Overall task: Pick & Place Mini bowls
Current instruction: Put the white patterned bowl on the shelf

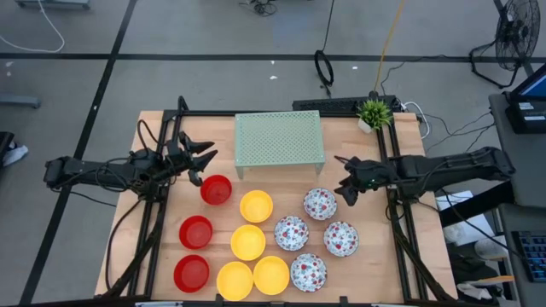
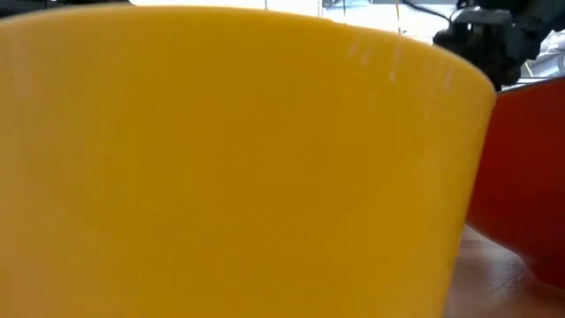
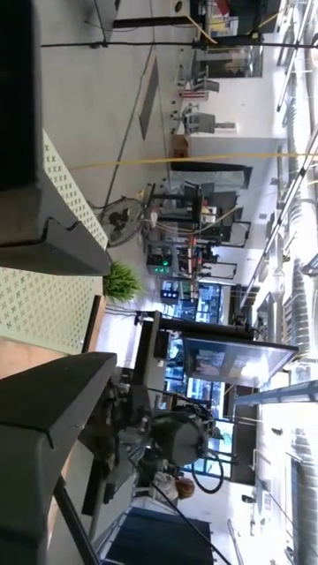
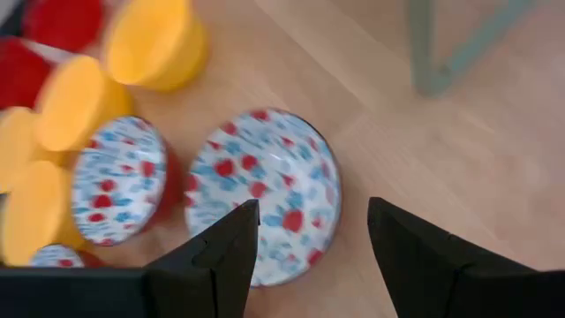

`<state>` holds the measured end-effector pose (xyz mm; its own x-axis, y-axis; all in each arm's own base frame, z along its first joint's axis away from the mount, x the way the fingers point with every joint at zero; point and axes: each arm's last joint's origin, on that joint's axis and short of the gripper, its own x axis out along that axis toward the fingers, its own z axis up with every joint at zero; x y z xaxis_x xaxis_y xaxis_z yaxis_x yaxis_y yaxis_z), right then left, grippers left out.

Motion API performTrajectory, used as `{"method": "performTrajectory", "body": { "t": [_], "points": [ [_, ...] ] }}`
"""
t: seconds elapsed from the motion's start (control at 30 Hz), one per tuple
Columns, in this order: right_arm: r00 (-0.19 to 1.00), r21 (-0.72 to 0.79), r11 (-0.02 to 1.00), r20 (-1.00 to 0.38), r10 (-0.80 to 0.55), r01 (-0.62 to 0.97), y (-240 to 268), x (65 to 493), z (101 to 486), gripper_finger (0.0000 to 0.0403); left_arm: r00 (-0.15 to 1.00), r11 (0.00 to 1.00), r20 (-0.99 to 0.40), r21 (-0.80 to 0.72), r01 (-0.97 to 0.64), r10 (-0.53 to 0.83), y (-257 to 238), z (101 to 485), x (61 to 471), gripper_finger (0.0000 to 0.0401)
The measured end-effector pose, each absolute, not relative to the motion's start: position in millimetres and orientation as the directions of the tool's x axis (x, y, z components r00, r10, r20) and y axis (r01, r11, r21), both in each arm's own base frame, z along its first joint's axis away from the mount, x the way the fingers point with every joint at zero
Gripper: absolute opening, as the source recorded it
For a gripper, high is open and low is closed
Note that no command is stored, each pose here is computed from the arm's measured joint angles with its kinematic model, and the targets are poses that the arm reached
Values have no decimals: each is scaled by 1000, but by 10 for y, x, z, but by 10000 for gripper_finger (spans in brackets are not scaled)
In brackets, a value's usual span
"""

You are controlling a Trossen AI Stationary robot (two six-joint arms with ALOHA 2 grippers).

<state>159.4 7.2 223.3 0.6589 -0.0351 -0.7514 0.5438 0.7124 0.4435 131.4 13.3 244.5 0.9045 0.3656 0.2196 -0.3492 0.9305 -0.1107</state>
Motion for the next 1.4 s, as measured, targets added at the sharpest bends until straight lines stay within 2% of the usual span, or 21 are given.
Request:
{"method": "performTrajectory", "body": {
  "t": [0.17, 0.3, 0.47, 0.63, 0.97, 1.23, 1.3, 1.4],
  "points": [
    [583, 410, 674, -811, -38, 614, 75, 1654, 2117, 205, 907, 933, 220, -109, -342, 358, 130, 2445, 1315, 157],
    [540, 392, 647, -841, -38, 655, 80, 1709, 2039, 225, 908, 934, 220, -109, -342, 358, 130, 2445, 1315, 157],
    [528, 426, 634, -848, 32, 645, 106, 1813, 1967, 243, 908, 934, 220, -113, -340, 357, 130, 2444, 1315, 157],
    [533, 421, 657, -845, 35, 625, 114, 1930, 1893, 242, 908, 933, 219, -131, -334, 356, 129, 2444, 1315, 157],
    [447, 343, 682, -894, 27, 646, 117, 2014, 1710, 235, 910, 935, 219, -133, -330, 352, 127, 2442, 1316, 157],
    [435, 321, 715, -900, 27, 621, 124, 2129, 1580, 205, 912, 936, 219, -132, -325, 347, 126, 2443, 1316, 157],
    [427, 316, 716, -904, 27, 623, 124, 2135, 1563, 183, 915, 940, 220, -130, -316, 338, 123, 2443, 1317, 157],
    [426, 315, 716, -904, 27, 623, 124, 2136, 1560, 128, 918, 943, 221, -128, -307, 329, 120, 2444, 1318, 157]
  ]
}}
